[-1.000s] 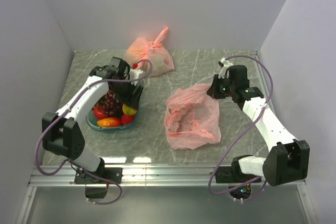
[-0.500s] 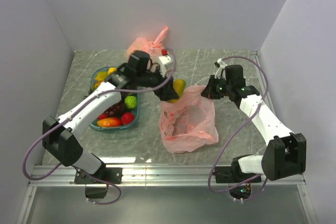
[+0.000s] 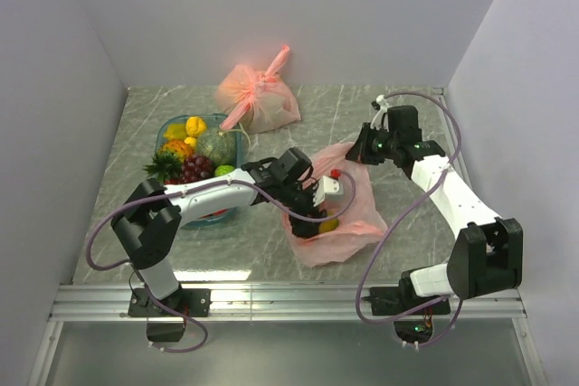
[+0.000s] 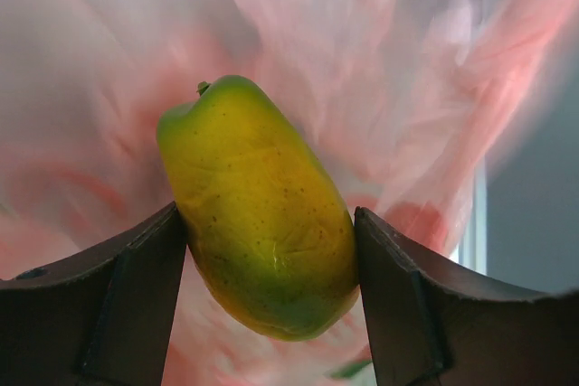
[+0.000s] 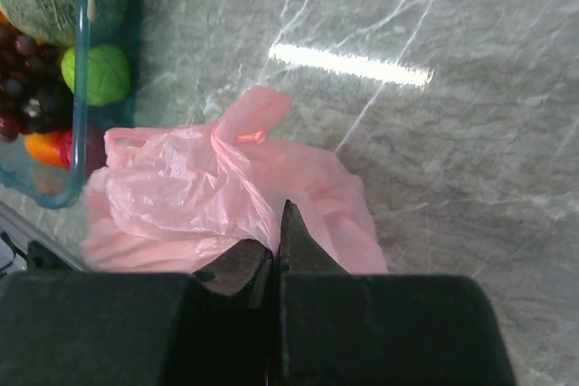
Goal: Place the fake fruits into the plastic bag and tie a complex knot
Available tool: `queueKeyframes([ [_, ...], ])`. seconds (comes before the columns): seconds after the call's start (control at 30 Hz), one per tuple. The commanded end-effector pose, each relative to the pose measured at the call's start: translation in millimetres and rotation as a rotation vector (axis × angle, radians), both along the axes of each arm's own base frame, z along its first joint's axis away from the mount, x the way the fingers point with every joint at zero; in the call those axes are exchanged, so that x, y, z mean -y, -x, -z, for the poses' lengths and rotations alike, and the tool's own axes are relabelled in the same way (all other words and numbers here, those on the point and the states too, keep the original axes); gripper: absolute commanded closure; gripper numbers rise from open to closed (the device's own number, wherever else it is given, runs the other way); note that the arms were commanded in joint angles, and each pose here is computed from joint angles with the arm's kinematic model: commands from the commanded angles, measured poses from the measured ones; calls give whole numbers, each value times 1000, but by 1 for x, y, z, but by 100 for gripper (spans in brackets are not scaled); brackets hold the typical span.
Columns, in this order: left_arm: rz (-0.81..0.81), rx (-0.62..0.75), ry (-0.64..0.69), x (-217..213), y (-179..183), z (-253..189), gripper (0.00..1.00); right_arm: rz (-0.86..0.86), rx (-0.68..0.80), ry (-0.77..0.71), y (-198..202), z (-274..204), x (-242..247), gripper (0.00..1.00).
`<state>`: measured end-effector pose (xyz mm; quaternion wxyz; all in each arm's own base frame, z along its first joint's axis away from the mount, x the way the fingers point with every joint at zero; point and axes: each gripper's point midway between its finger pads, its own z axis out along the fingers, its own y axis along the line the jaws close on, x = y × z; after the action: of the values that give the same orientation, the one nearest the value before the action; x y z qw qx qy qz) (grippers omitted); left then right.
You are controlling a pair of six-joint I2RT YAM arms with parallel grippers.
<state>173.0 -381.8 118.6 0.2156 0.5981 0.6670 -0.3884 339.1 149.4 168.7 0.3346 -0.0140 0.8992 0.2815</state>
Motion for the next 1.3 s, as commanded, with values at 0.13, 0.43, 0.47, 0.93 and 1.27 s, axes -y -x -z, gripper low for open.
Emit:
queueKeyframes([
  [0.13, 46, 130, -82, -23, -10, 9, 49, 26, 86, -48, -15, -23, 4, 100],
  [0.43, -206, 173, 83, -20, -68, -78, 10, -77, 81, -18, 17, -5, -2, 100],
  [0.47, -242, 149, 105, -26, -74, -89, 1, -81, 80, -12, 21, -4, -1, 100],
  [0.93, -825, 182, 31, -198, -148, -175, 1, -104, 138, 45, 29, -7, -3, 100],
  [1.27, -1272, 248, -403, -379, -157, -131, 1, -115, 121, 49, 32, 0, -5, 100],
])
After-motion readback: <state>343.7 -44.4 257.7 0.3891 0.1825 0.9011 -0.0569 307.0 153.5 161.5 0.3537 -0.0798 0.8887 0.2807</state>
